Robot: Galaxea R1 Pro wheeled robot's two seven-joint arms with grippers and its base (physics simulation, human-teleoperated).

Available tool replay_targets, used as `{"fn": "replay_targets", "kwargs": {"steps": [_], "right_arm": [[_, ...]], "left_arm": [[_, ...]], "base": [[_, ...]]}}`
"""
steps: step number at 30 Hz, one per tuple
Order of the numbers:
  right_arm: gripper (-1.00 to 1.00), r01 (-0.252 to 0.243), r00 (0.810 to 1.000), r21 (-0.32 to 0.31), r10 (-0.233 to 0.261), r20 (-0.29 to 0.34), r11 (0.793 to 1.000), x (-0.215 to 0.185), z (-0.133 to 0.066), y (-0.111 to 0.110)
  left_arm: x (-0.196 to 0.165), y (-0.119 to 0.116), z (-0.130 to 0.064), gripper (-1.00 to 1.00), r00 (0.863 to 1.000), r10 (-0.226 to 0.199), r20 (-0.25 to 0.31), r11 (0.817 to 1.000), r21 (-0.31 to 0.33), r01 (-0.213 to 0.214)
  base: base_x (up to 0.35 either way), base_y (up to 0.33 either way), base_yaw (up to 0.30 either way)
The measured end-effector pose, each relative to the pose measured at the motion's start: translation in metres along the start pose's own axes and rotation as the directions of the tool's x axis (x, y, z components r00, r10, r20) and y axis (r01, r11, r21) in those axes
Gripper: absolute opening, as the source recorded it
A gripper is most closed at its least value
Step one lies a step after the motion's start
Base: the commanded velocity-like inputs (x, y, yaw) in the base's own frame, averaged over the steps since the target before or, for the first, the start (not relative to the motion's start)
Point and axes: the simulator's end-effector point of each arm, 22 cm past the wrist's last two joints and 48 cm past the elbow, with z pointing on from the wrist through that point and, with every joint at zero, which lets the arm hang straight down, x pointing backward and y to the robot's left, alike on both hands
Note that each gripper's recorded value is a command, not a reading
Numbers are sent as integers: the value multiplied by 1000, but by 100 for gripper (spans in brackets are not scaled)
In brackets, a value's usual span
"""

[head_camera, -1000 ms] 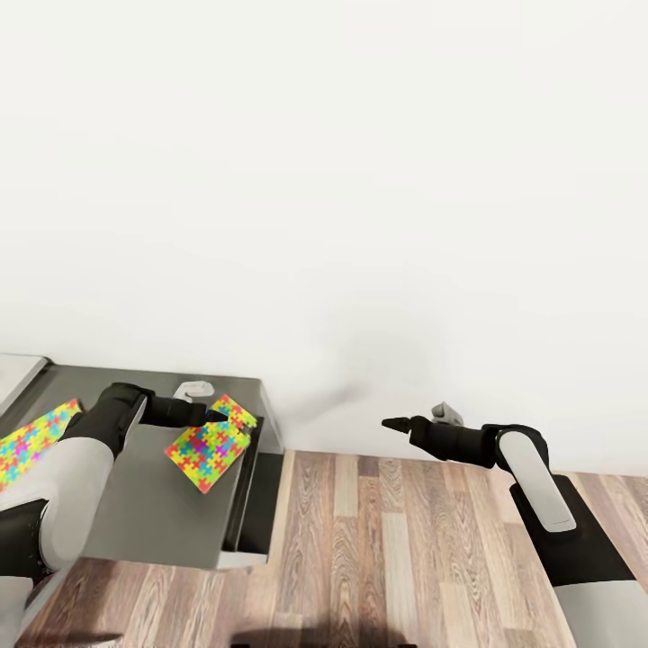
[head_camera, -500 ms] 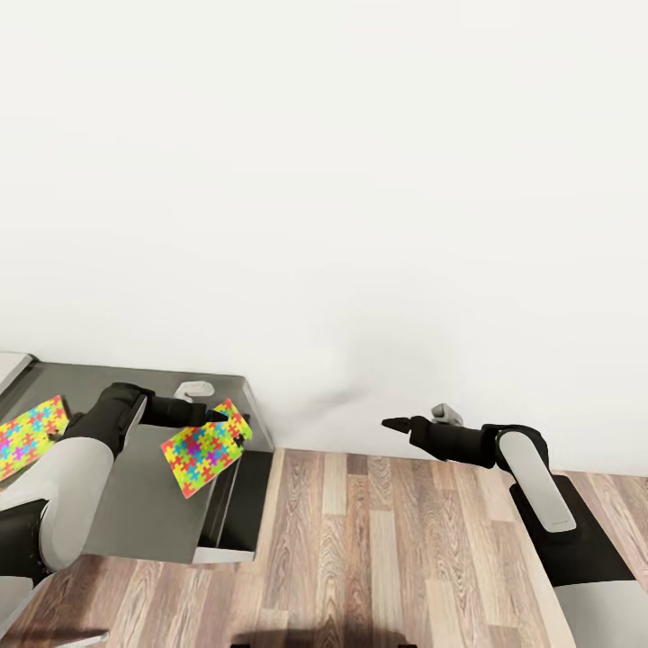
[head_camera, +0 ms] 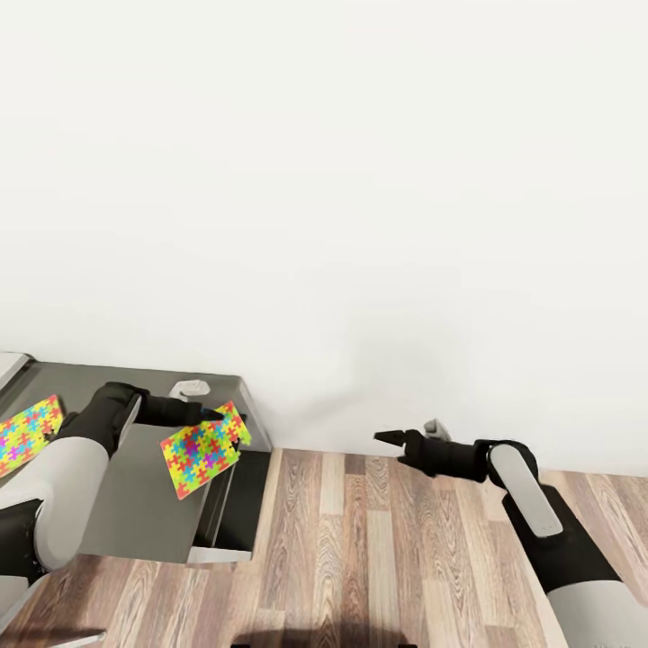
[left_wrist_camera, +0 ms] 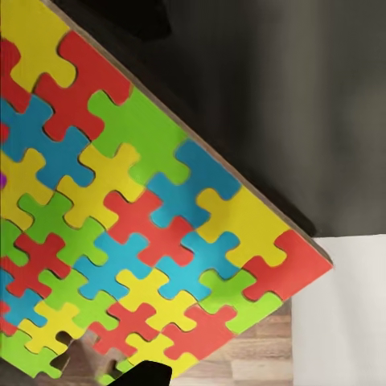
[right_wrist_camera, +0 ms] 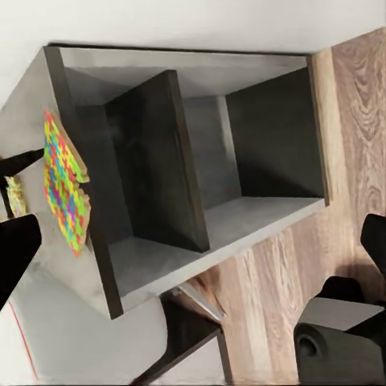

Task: Put all the toys in the child's room - the three board games (two on the bed and one on the table), the two jigsaw puzzles on the table, and the tennis ball on the table - inside the toy box on the table in the child's room.

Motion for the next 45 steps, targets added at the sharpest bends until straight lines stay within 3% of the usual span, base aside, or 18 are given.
{"fn": "replay_targets", "kwargs": {"steps": [6,16,21,27,32,37,41,45], "right_arm": [[100,-85,996,-83,81,-47,993,16,10,-3],[100,-118,992,-107,112,-64,987,23,14,-6],[100,-100,994,-106,94,-54,989,25,20,-4],[100,-46,997,-97,39,-69,994,42,37,3],[100,-26,997,-96,19,-74,995,49,44,6],[100,-19,999,-100,14,-49,995,46,46,8],[100,-23,999,-128,19,-33,992,44,49,16],[100,-26,999,-183,21,-31,983,44,49,28]], "left_arm": [[-3,7,-6,100,1000,-6,9,1000,-6,6],[-7,22,-21,100,999,-24,25,1000,-10,24],[-11,15,-31,100,999,-28,33,998,51,27],[-22,4,-47,100,998,-26,52,993,114,19],[-32,7,-70,100,997,-30,77,989,149,18],[-37,0,-95,100,995,-31,91,973,230,9],[-45,-19,-123,100,993,-3,115,943,331,-36],[-53,-29,-147,100,990,18,141,921,382,-71]], "base": [[0,0,0],[0,0,0],[0,0,0],[0,0,0],[0,0,0],[0,0,0],[0,0,0],[0,0,0]]}}
